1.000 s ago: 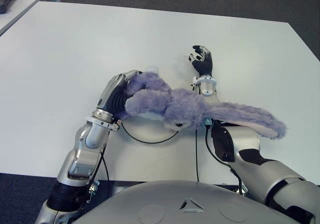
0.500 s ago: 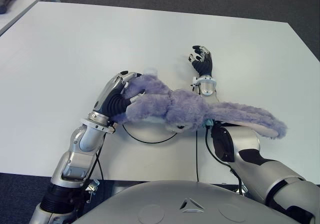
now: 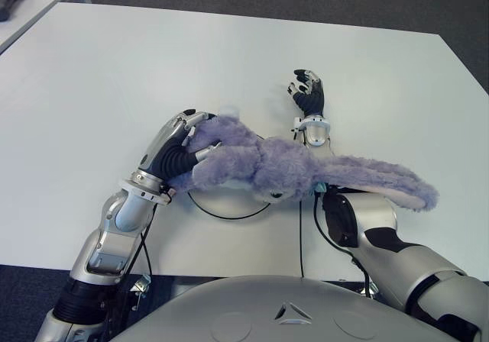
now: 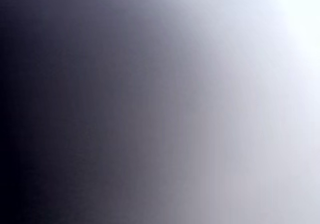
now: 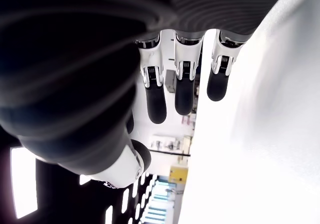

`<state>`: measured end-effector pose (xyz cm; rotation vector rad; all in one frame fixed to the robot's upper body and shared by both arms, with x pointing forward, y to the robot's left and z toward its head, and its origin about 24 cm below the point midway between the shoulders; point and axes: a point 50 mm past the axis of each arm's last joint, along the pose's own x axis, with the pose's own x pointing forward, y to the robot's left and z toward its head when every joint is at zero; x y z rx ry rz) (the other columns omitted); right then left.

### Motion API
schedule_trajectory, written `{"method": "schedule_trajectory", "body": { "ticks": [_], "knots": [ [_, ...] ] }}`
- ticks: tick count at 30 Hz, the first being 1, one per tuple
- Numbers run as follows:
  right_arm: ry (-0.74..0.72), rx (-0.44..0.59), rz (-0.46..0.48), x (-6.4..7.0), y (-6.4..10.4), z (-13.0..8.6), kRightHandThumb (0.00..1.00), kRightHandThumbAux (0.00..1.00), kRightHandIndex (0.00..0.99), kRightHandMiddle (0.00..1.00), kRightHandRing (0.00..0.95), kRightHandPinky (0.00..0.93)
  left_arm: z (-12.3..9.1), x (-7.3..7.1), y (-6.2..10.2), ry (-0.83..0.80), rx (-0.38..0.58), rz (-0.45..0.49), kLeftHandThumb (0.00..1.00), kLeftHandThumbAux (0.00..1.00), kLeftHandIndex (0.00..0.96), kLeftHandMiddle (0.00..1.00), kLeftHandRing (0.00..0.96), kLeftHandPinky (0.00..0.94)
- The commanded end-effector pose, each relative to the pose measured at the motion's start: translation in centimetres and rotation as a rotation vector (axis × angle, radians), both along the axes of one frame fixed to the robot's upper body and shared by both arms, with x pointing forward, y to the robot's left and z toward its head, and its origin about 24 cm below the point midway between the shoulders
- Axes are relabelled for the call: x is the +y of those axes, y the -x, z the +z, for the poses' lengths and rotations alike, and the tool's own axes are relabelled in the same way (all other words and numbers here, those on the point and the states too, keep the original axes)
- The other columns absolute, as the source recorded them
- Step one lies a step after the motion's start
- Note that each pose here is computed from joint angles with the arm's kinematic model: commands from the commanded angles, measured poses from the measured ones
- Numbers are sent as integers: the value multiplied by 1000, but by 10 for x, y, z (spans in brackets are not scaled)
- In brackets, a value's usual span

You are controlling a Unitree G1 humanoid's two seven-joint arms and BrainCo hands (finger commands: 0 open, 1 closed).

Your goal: Put the doll into the plate.

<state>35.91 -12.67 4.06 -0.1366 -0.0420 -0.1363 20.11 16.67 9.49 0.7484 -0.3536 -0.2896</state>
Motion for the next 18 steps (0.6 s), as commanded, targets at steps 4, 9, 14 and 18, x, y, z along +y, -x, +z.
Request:
{"method": "schedule_trajectory", "body": {
  "ticks": [4,9,14,18],
  "knots": [
    [-2,434,-32,-5,68,-100,531,877,276,230,168,135,-9,13,2,-47,133,-44,251,322,0,0,0,0],
    [6,429,-31,-5,68,-99,553,885,270,246,182,134,-3,16,2,-43,134,-58,250,297,0,0,0,0],
    [9,428,-32,-4,68,-99,564,883,272,254,190,141,0,21,0,-54,114,-65,245,278,0,0,0,0],
    [7,431,-32,-4,68,-99,562,879,272,252,189,143,1,25,-2,-59,100,-63,262,268,0,0,0,0]
  ]
}}
